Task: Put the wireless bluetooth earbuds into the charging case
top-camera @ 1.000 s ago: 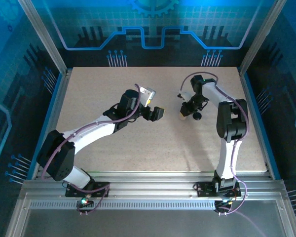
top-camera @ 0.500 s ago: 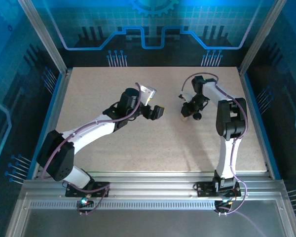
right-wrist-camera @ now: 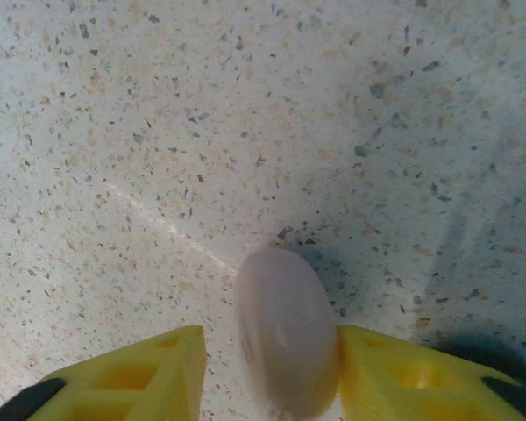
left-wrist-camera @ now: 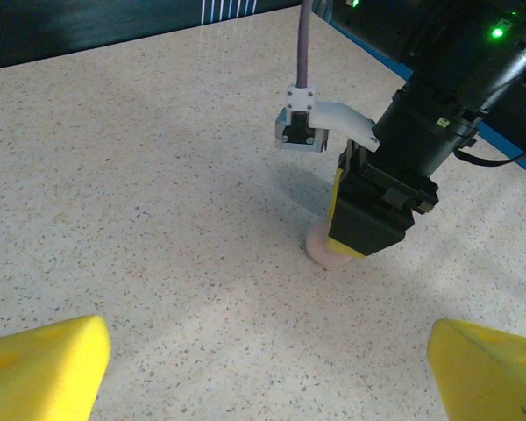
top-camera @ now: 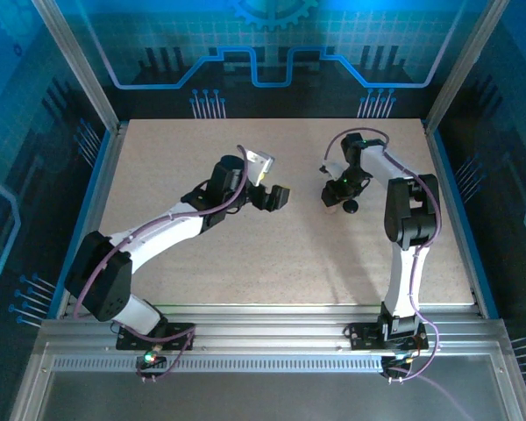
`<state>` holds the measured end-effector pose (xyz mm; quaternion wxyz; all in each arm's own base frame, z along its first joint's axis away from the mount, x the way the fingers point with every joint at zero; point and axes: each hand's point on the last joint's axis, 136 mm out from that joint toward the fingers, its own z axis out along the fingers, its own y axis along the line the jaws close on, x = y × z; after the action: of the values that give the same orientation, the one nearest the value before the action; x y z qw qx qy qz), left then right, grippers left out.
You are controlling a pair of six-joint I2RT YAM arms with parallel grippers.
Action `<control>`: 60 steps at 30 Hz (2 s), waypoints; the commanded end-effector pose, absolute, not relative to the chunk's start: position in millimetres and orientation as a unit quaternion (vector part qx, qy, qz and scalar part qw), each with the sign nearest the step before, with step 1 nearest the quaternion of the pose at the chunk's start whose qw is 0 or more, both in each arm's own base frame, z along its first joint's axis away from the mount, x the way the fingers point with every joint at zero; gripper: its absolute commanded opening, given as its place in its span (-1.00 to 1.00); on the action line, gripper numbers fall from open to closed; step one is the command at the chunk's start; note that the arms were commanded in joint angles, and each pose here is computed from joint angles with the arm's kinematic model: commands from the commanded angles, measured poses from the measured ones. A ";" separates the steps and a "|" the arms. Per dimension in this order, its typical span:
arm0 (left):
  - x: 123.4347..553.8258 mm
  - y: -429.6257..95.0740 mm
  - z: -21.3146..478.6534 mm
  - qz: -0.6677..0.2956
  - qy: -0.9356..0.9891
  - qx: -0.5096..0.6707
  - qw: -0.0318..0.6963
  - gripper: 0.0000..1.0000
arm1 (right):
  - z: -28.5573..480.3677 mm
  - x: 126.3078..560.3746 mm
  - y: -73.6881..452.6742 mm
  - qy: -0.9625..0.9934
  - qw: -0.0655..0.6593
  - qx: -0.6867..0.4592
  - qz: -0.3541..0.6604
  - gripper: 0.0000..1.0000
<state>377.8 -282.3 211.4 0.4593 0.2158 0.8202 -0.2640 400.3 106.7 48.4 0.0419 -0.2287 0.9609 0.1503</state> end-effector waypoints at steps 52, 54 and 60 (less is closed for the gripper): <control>376.3 -0.3 109.1 0.055 0.760 -0.047 0.646 0.98 | 117.9 382.4 31.0 0.808 0.584 -0.073 0.026 0.99; 375.5 4.3 108.0 0.050 0.769 -0.063 0.635 0.98 | 106.2 384.7 33.2 0.808 0.584 -0.077 0.028 0.99; 392.5 22.3 97.4 0.029 0.801 -0.099 0.590 0.98 | 95.5 393.6 43.4 0.822 0.559 -0.103 0.032 0.99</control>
<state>387.9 18.9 90.0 0.5878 -0.0839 0.8029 0.0535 377.8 40.3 71.5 0.5234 -0.0914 0.8464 0.0358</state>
